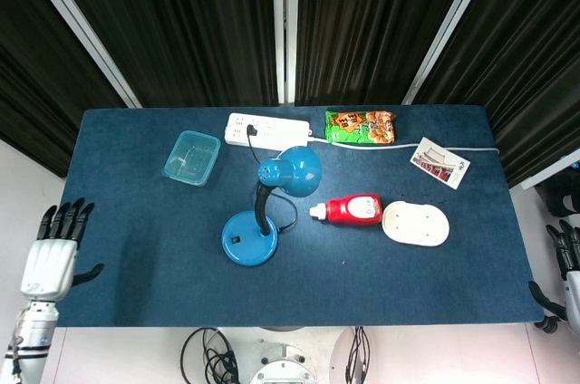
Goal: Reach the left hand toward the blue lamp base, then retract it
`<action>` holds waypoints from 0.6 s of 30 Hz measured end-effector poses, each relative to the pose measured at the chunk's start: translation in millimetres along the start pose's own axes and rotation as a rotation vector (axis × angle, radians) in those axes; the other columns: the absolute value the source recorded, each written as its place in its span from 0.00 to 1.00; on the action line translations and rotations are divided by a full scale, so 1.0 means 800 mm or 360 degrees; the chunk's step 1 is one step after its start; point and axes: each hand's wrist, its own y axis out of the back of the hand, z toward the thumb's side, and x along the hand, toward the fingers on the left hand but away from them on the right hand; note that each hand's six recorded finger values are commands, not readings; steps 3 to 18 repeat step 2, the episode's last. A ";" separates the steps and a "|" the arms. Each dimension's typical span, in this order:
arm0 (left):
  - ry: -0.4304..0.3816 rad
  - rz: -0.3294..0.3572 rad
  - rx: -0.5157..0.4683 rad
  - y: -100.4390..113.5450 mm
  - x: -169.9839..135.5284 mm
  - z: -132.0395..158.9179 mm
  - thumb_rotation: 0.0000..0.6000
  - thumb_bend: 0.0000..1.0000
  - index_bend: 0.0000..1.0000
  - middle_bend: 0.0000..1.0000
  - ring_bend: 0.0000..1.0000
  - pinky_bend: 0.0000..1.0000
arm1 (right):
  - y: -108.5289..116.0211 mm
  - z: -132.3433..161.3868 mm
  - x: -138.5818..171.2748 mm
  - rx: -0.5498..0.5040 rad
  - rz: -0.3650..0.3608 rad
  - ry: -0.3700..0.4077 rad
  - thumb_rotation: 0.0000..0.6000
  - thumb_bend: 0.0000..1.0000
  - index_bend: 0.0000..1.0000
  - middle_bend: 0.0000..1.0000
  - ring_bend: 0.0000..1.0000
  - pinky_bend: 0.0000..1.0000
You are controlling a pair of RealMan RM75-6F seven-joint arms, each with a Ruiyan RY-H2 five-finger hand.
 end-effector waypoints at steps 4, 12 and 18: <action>0.0017 -0.0053 0.0011 -0.001 -0.010 -0.010 1.00 0.00 0.03 0.00 0.00 0.00 | 0.000 0.005 -0.001 -0.0009 0.0001 0.0009 1.00 0.15 0.00 0.00 0.00 0.00; 0.0017 -0.0053 0.0011 -0.001 -0.010 -0.010 1.00 0.00 0.03 0.00 0.00 0.00 | 0.000 0.005 -0.001 -0.0009 0.0001 0.0009 1.00 0.15 0.00 0.00 0.00 0.00; 0.0017 -0.0053 0.0011 -0.001 -0.010 -0.010 1.00 0.00 0.03 0.00 0.00 0.00 | 0.000 0.005 -0.001 -0.0009 0.0001 0.0009 1.00 0.15 0.00 0.00 0.00 0.00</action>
